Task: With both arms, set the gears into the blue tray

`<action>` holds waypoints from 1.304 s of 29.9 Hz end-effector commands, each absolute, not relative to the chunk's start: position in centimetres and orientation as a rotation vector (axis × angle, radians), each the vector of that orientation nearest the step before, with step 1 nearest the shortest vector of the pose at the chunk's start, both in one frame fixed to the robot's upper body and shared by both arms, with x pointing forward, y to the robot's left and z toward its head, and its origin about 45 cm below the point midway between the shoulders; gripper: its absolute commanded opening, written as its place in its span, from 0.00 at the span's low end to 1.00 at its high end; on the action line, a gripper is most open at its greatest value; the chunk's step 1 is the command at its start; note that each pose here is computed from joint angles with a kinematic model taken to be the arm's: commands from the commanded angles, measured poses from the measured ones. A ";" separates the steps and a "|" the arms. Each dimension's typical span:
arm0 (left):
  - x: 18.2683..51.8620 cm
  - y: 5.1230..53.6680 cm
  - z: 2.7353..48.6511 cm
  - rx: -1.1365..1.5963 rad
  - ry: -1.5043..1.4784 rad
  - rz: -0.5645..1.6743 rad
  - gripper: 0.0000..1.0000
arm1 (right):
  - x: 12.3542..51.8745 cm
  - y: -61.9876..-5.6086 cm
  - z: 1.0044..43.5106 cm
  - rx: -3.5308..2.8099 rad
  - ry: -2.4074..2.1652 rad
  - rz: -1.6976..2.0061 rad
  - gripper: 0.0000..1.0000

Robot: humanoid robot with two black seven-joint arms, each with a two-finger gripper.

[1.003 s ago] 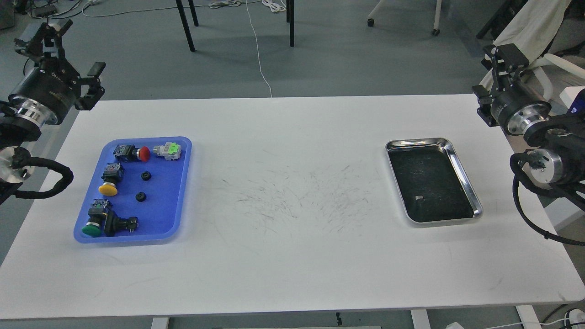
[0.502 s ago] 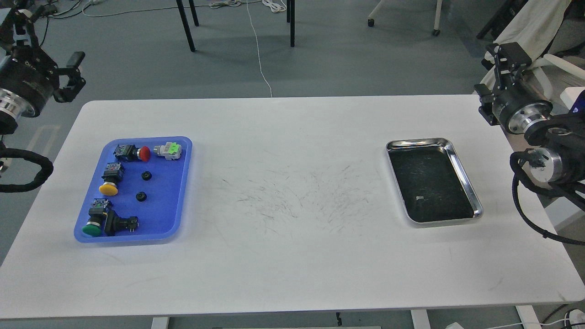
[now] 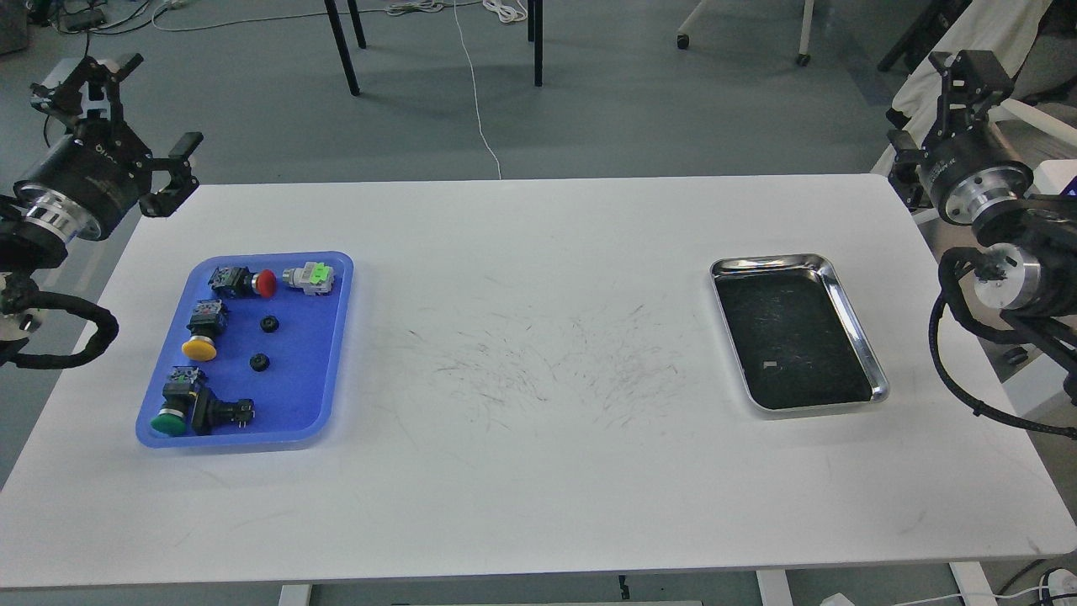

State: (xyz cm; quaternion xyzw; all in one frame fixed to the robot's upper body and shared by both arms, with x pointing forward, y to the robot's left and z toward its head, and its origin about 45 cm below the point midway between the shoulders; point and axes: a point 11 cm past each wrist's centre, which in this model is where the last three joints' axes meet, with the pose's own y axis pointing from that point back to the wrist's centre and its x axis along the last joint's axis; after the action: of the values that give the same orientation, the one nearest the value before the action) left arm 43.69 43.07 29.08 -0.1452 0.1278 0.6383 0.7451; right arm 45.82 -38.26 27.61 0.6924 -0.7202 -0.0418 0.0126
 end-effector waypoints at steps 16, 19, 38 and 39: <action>43.2 43.5 28.2 -0.402 0.522 1.380 0.98 | 45.8 -38.3 27.3 2.143 -2.262 -0.139 0.97; 42.9 43.1 27.4 -0.338 0.535 1.375 0.98 | 45.8 -38.0 26.9 2.138 -2.262 -0.149 0.97; 42.1 40.0 24.8 -0.167 0.569 1.306 0.98 | 45.7 -37.9 26.9 2.141 -2.257 -0.150 0.97; 42.2 39.9 24.9 -0.164 0.563 1.303 0.98 | 45.7 -37.9 26.9 2.145 -2.255 -0.151 0.97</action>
State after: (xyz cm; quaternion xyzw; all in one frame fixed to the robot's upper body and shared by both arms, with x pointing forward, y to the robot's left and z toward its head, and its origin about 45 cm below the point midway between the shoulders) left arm 42.59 40.47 26.12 -0.1069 0.2536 0.6012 0.7503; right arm 45.69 -37.86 26.89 0.6883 -0.7237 -0.0483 0.0131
